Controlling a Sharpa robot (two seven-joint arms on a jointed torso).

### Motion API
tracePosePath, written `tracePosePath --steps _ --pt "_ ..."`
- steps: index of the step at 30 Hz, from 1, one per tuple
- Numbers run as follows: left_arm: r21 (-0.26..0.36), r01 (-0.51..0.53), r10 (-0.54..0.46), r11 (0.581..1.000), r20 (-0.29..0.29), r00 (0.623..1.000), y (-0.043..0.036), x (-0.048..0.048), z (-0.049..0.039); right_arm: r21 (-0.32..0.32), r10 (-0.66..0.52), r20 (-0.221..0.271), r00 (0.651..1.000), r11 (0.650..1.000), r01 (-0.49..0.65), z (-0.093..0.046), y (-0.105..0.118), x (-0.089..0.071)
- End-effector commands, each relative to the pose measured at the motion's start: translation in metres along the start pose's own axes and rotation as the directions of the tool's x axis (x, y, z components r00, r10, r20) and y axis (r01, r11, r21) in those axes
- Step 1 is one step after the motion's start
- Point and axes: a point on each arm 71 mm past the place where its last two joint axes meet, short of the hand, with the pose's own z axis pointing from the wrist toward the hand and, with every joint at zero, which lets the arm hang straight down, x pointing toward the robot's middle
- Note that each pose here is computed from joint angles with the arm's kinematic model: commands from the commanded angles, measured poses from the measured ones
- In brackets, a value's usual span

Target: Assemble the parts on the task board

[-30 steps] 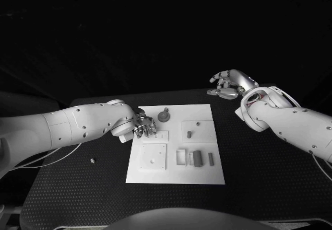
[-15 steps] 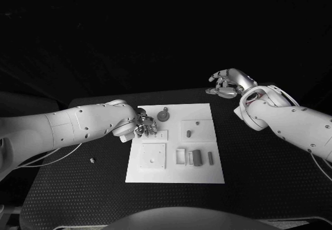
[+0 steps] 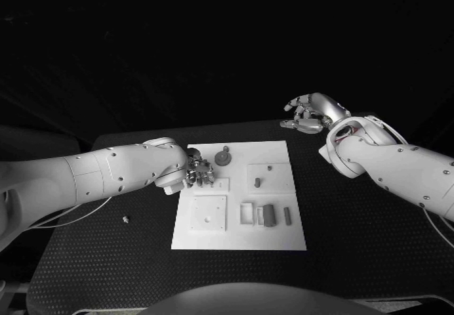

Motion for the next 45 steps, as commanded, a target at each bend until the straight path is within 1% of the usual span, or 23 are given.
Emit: tracePosePath --steps 1,5,14,22,28,37,45 --pt "0.003 -0.044 0.044 0.999 0.017 0.999 -0.0016 -0.0004 0.0004 -0.006 0.002 -0.005 1.000 1.000 -0.002 0.000 0.002 0.001" --pt "0.000 -0.045 0.045 0.999 0.019 0.999 -0.0015 -0.0001 0.0010 -0.007 0.003 -0.006 1.000 1.000 -0.003 0.000 0.002 0.001" --pt "-0.004 -0.052 0.052 0.999 0.009 0.999 -0.0021 0.0054 0.0032 -0.006 0.003 -0.009 1.000 1.000 -0.003 0.000 0.002 0.001" --pt "-0.005 -0.058 0.058 0.998 0.008 0.998 -0.0032 0.0077 0.0048 -0.006 0.004 -0.011 1.000 1.000 -0.004 0.000 0.003 0.002" --pt "-0.005 -0.068 0.068 0.998 0.019 0.998 -0.0038 0.0072 0.0060 -0.006 0.004 -0.014 1.000 1.000 -0.004 0.001 0.003 0.002" --pt "-0.005 -0.070 0.070 0.998 0.017 0.997 -0.0054 0.0086 0.0074 -0.003 0.007 -0.017 1.000 1.000 -0.007 0.001 0.003 0.002" --pt "-0.008 -0.082 0.082 0.997 0.020 0.996 -0.0049 0.0096 0.0089 -0.003 0.007 -0.020 1.000 1.000 -0.007 0.001 0.003 0.003"
